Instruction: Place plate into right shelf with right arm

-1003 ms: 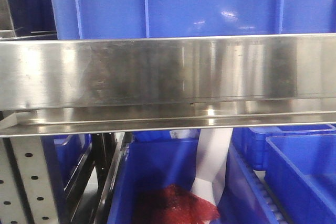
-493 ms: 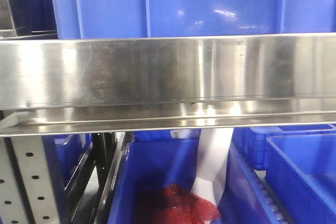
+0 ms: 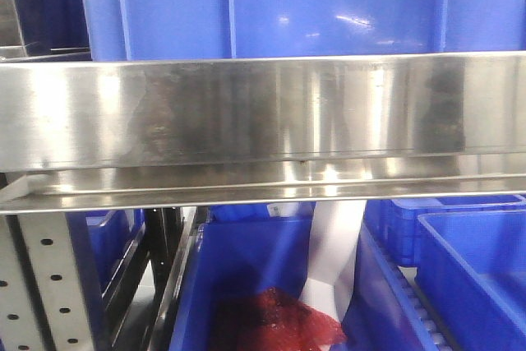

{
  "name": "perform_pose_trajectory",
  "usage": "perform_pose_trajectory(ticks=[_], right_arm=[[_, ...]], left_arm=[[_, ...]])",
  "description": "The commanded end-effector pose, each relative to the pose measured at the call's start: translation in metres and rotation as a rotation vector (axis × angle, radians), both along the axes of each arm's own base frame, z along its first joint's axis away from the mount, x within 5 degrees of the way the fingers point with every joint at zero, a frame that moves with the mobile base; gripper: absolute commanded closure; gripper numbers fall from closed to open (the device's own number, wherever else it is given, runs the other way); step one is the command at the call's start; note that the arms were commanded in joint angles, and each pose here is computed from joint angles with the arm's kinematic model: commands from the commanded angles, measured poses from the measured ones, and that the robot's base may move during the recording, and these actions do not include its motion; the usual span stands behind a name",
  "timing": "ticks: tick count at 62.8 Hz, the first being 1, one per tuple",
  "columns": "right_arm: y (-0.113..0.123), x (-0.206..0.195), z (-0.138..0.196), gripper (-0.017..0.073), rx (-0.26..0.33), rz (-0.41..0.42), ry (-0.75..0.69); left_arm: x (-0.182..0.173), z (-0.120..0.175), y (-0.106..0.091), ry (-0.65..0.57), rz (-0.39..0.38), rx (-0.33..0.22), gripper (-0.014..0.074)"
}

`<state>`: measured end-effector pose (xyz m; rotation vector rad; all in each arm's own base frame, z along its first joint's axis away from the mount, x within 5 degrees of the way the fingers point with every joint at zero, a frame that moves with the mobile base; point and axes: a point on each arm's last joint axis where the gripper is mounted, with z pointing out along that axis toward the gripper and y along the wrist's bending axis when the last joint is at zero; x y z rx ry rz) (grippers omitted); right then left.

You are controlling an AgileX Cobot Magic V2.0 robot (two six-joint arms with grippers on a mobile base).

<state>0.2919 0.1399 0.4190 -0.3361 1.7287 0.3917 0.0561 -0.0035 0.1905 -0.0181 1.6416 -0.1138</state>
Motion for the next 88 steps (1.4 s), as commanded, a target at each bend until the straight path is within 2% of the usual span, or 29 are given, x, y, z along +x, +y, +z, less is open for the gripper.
perform_pose_trajectory(ticks=[1, 17, 32, 34, 38, 42, 45, 49, 63, 88], right_arm=[[-0.008, -0.010, 0.035, -0.0074, 0.071, -0.016, -0.162], [-0.018, -0.034, 0.049, -0.0074, 0.063, -0.007, -0.145], [-0.043, -0.091, 0.077, -0.0058, 0.056, 0.010, -0.137], [-0.048, -0.102, 0.080, -0.0028, 0.052, 0.013, -0.131], [-0.058, -0.124, 0.087, 0.0096, 0.049, 0.018, -0.133], [-0.066, -0.142, 0.091, 0.0241, 0.046, 0.023, -0.130], [-0.072, -0.156, 0.092, 0.0384, 0.039, 0.027, -0.121], [-0.077, -0.168, 0.092, 0.0519, 0.030, 0.031, -0.105], [-0.092, -0.197, 0.098, 0.0505, 0.027, 0.022, -0.151], [-0.092, -0.198, 0.099, 0.0505, 0.028, 0.017, -0.166]], left_arm=[[0.000, 0.004, 0.000, -0.077, -0.007, -0.013, 0.0640], [0.000, 0.004, 0.000, -0.077, -0.007, -0.013, 0.0640], [0.000, 0.004, 0.000, -0.077, -0.007, -0.013, 0.0640], [0.000, 0.004, 0.000, -0.077, -0.007, -0.013, 0.0640], [0.000, 0.004, 0.000, -0.077, -0.007, -0.013, 0.0640], [0.000, 0.004, 0.000, -0.077, -0.007, -0.013, 0.0640], [0.000, 0.004, 0.000, -0.077, -0.007, -0.013, 0.0640], [0.000, 0.004, 0.000, -0.077, -0.007, -0.013, 0.0640], [0.000, 0.004, 0.000, -0.077, -0.007, -0.013, 0.0640], [0.000, 0.004, 0.000, -0.077, -0.007, -0.013, 0.0640]])
